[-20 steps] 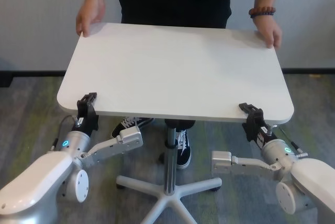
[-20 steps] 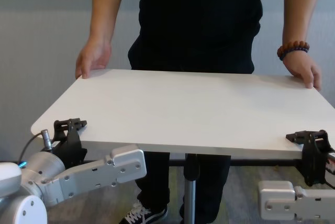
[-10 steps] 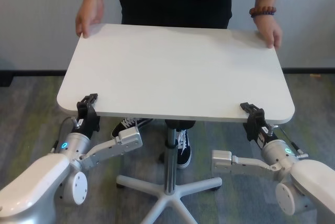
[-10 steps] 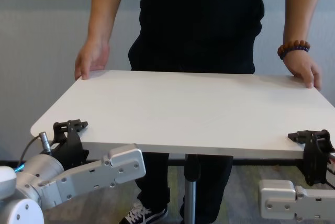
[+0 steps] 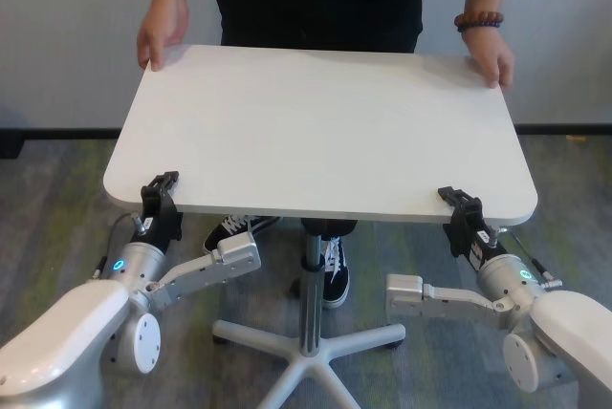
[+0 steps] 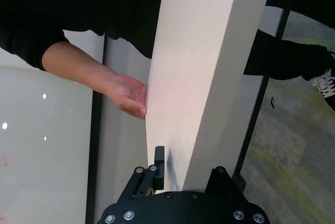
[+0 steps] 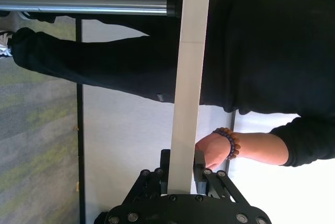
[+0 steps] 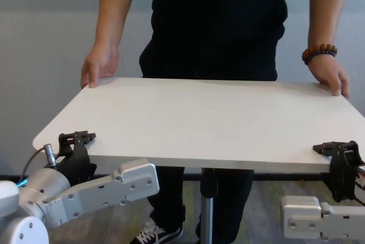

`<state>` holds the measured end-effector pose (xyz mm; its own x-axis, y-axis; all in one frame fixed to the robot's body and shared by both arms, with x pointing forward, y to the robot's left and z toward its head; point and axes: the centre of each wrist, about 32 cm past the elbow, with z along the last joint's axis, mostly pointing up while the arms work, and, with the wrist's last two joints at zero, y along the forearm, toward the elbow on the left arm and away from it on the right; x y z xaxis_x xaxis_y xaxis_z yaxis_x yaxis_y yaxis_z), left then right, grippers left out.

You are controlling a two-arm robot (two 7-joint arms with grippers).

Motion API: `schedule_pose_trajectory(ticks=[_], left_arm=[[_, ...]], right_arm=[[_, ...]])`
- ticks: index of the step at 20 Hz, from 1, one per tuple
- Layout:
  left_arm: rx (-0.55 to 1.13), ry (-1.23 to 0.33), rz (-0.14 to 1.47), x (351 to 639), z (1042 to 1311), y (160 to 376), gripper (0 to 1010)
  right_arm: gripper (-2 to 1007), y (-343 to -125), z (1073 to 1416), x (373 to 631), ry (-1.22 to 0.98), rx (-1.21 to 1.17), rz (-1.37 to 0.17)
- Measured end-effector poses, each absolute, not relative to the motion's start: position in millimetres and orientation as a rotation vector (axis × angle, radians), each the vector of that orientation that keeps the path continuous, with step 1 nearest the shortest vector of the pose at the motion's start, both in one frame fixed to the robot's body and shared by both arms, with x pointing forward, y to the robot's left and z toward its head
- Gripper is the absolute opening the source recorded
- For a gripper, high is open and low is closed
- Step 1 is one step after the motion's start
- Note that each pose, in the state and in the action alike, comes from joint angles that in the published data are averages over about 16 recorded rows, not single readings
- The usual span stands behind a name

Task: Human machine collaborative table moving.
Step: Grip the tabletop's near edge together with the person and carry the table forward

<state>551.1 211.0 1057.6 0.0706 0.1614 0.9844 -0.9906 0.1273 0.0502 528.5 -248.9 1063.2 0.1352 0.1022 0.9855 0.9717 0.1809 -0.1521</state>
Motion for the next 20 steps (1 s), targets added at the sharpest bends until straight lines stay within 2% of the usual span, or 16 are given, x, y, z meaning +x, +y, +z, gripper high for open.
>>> schedule_pose_trajectory(ticks=[5,10,15,20], left_arm=[[1.031,-1.1,1.147,551.1,1057.7,210.8,338],[1.033,-1.101,1.146,551.2,1057.7,210.5,402],[1.036,-1.102,1.145,551.2,1057.7,210.4,521],[1.037,-1.103,1.144,551.2,1057.8,210.3,681]], right_arm=[[243,-248.7,1063.4,528.6,-1.25,-1.198,-0.918],[256,-248.6,1063.5,528.6,-1.25,-1.2,-0.916],[318,-248.6,1063.6,528.7,-1.25,-1.201,-0.915],[429,-248.6,1063.7,528.7,-1.25,-1.202,-0.913]])
